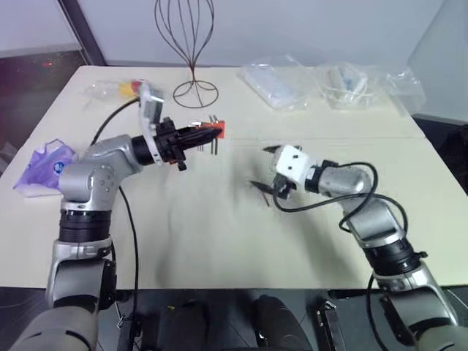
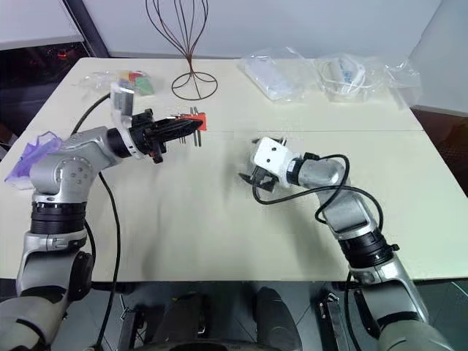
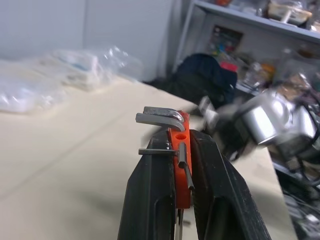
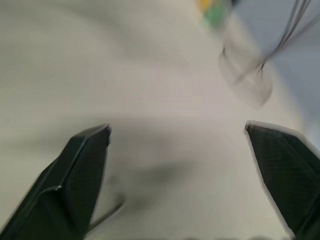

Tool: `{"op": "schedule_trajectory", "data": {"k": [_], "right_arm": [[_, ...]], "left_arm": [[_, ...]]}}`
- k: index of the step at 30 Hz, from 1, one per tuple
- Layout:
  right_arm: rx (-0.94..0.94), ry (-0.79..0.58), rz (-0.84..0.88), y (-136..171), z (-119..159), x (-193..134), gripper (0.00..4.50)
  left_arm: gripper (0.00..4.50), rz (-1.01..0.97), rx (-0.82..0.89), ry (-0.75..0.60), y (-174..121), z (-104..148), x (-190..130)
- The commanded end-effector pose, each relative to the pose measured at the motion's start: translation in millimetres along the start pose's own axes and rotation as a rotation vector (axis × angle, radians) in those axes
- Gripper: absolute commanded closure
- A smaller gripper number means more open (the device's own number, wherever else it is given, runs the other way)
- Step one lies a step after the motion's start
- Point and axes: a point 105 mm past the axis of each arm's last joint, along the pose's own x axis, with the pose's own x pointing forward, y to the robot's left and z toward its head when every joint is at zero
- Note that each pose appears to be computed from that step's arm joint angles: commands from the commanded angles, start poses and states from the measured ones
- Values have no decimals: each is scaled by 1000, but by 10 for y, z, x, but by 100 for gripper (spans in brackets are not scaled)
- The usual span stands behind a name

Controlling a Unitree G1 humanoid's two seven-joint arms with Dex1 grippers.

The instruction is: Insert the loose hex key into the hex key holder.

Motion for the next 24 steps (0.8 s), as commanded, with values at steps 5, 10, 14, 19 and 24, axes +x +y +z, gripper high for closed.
{"op": "schedule_trajectory", "data": {"k": [5, 10, 14, 19, 24], "right_arm": [[394, 174, -82, 68, -257, 77, 4], [509, 272, -152, 64, -418, 147, 4], [551, 314, -174, 63, -486, 174, 4], [526, 352, -174, 63, -514, 157, 4], [481, 377, -148, 108, -523, 148, 88]], "left_arm": [[450, 65, 49, -60, -37, 119, -64], [450, 92, 39, -70, -54, 112, -83], [450, 106, 38, -68, -63, 103, -94], [450, 119, 39, -65, -70, 105, -111], [450, 129, 44, -62, -61, 107, -115]]}}
